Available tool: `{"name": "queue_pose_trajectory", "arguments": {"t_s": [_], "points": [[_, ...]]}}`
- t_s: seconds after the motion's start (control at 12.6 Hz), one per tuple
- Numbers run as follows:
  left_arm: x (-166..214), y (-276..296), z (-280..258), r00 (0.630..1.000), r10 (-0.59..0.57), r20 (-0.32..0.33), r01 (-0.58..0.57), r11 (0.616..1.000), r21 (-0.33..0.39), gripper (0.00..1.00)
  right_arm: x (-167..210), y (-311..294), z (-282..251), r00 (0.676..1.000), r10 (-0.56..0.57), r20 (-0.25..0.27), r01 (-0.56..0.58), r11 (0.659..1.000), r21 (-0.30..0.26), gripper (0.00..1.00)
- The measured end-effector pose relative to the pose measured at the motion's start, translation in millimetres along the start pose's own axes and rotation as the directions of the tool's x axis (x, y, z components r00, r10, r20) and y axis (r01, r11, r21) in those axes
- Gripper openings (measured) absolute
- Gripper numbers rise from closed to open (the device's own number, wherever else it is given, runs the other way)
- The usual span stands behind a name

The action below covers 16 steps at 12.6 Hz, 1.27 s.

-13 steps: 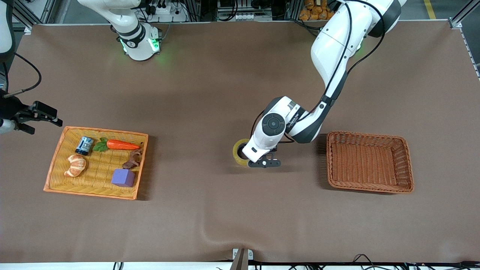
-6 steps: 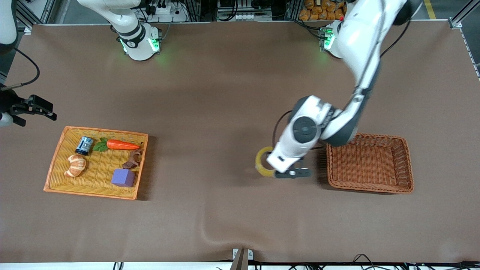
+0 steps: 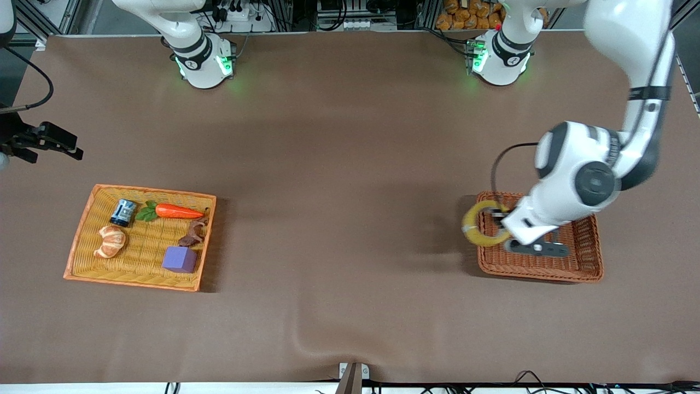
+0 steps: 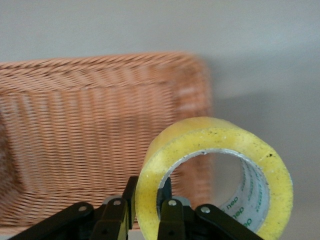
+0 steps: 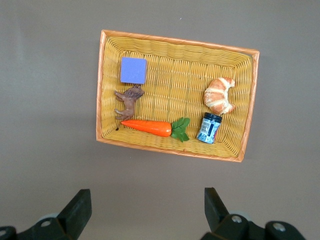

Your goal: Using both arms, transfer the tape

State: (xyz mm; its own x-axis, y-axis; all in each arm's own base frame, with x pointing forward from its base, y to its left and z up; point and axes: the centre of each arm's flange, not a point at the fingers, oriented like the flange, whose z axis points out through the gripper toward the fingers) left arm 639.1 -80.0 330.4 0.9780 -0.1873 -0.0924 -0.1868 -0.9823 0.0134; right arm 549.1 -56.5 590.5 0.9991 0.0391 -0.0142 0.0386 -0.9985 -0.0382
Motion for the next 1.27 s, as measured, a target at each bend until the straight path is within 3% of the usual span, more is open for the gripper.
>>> {"name": "queue_pose_trajectory", "arguments": {"t_s": [0.24, 0.48, 0.55, 0.79, 1.03, 1.27], "points": [[-8, -72, 42, 0.995, 0.097, 0.029, -0.096, 0.995, -0.033, 0.22, -1, -1, 2, 1.0, 0.002, 0.015, -0.002, 1.0, 0.002, 1.0], [-1, -98, 74, 0.992, 0.125, 0.032, -0.123, 0.991, -0.059, 0.22, -2, -1, 4, 1.0, 0.002, 0.024, -0.002, 1.0, 0.004, 1.0], [6, -95, 74, 0.991, 0.13, 0.023, -0.129, 0.99, -0.063, 0.29, -2, -1, 4, 1.0, 0.002, 0.026, -0.002, 1.0, 0.004, 1.0], [18, -94, 51, 0.993, 0.116, -0.023, -0.117, 0.99, -0.074, 0.63, -2, -2, 7, 1.0, 0.003, 0.031, -0.003, 1.0, 0.013, 1.0], [16, -93, -18, 0.994, 0.097, -0.039, -0.099, 0.993, -0.061, 0.97, -2, -3, 8, 0.999, 0.002, 0.032, -0.003, 1.0, 0.015, 1.0], [0, -74, -130, 0.996, 0.08, -0.041, -0.082, 0.996, -0.045, 1.0, -2, -2, 8, 1.0, 0.004, 0.031, -0.004, 1.0, 0.015, 1.0]]}}
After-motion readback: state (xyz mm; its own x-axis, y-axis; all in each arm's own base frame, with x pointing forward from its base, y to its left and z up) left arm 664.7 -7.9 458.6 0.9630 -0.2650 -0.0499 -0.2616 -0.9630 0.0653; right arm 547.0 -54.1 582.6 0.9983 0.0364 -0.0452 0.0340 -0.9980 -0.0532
